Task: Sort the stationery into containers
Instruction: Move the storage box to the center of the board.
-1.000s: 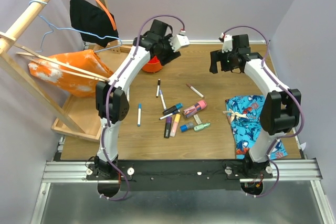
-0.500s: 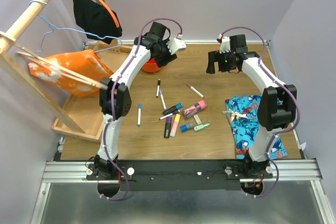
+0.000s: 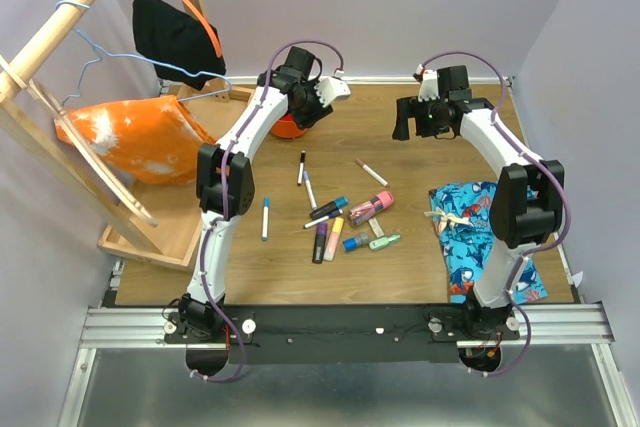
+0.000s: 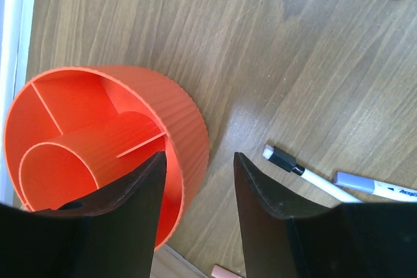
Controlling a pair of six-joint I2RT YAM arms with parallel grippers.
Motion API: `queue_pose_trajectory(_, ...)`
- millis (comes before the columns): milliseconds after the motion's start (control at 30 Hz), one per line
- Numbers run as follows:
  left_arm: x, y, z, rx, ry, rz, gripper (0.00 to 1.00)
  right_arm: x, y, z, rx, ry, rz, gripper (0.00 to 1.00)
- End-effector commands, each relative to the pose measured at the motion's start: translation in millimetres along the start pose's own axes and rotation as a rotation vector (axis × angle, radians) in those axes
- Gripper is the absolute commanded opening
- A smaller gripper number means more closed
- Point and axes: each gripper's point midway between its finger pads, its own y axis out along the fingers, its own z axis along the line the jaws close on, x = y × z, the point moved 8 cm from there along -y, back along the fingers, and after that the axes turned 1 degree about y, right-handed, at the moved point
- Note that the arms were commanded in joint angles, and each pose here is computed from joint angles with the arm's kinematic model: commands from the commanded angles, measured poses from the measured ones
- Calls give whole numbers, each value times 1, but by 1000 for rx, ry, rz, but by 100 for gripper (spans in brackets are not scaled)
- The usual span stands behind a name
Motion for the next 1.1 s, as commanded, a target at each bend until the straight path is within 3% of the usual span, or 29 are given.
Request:
queue_pose_trajectory(0, -7, 7, 8, 17, 1, 21, 53, -8, 6, 1, 6, 19, 31, 100)
queue_pose_trajectory(133, -9, 9, 9, 15, 0, 27, 41, -8, 8, -1, 0, 20, 31, 100)
queue_pose_trajectory(400, -10, 14, 7, -4, -1, 14, 30, -5, 10, -2, -8, 24, 28, 100)
queue_pose_trajectory(533, -10, 21, 5, -15, 14, 24, 15, -6, 11, -3, -16, 24, 30, 100)
queue_pose_trajectory(867, 2, 22, -4, -40, 4, -15, 4, -12, 9, -3, -20, 24, 36, 100)
queue_pose_trajectory(1067, 44, 2, -25, -107, 98, -169, 2, -12, 5, -2, -28, 15, 32, 100)
